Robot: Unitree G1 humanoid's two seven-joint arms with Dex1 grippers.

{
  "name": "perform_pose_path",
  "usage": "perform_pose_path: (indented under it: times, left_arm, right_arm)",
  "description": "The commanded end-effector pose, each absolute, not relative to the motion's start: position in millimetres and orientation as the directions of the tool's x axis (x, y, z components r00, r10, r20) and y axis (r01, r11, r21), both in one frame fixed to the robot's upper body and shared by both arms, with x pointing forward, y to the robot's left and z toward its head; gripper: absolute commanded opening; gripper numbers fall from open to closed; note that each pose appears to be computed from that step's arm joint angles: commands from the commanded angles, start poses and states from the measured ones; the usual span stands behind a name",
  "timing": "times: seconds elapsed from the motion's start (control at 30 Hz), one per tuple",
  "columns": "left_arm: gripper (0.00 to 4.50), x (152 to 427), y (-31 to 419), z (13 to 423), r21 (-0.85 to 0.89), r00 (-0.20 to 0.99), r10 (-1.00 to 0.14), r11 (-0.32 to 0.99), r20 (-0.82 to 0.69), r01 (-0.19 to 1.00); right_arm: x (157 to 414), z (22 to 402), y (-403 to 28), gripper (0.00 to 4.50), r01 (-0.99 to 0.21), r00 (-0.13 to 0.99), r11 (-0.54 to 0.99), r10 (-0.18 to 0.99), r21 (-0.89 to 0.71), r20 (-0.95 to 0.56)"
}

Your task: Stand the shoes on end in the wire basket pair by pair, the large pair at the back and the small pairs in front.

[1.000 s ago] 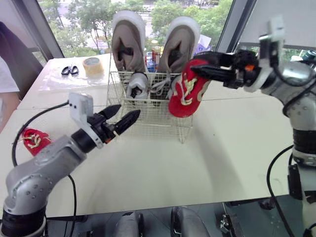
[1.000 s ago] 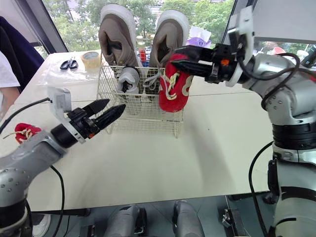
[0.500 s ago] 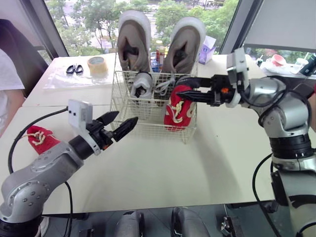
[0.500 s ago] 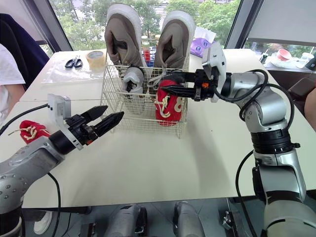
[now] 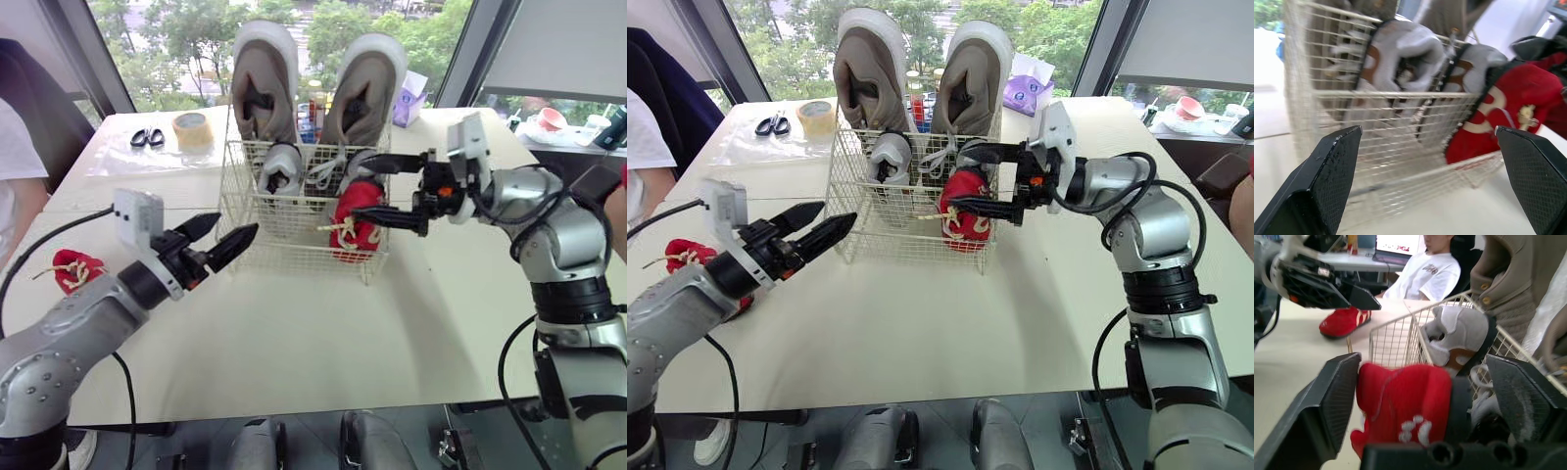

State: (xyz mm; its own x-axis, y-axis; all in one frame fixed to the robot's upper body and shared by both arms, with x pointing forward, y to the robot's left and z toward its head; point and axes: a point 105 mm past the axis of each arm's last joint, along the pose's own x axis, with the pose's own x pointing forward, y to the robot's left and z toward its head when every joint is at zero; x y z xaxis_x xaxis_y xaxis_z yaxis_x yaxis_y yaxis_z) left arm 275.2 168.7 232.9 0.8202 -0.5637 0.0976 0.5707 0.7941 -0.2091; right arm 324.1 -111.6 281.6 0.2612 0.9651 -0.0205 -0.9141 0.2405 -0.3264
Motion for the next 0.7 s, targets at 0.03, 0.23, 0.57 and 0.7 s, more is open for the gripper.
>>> perform_pose_path:
  times: [0.03,0.23,0.57,0.7]
  left_arm:
    - [4.5,283.0,198.5,269.0,-0.188,0.878,-0.448,0.86,0.168,0.475]
    - [4.5,312.3,301.4,305.2,-0.103,0.995,0.081,0.992,0.061,-0.075]
    - [4.5,264.7,400.4,260.4,0.005,0.713,0.527,0.806,-0.463,-0.592]
    - [4.5,260.2,404.0,226.7,-0.056,0.669,0.508,0.773,-0.543,-0.632]
  right_arm:
    - [306.4,332.7,-118.1,4.48,-0.884,0.237,0.247,0.969,-0.397,0.074]
    - [282.8,381.8,-120.5,4.48,-0.892,0.151,0.18,0.983,-0.414,0.103]
    - [240.2,313.7,-106.4,4.48,-0.911,-0.157,-0.284,0.909,-0.3,-0.387]
    - [241.7,305.0,-102.4,4.48,-0.907,-0.174,-0.303,0.902,-0.293,-0.394]
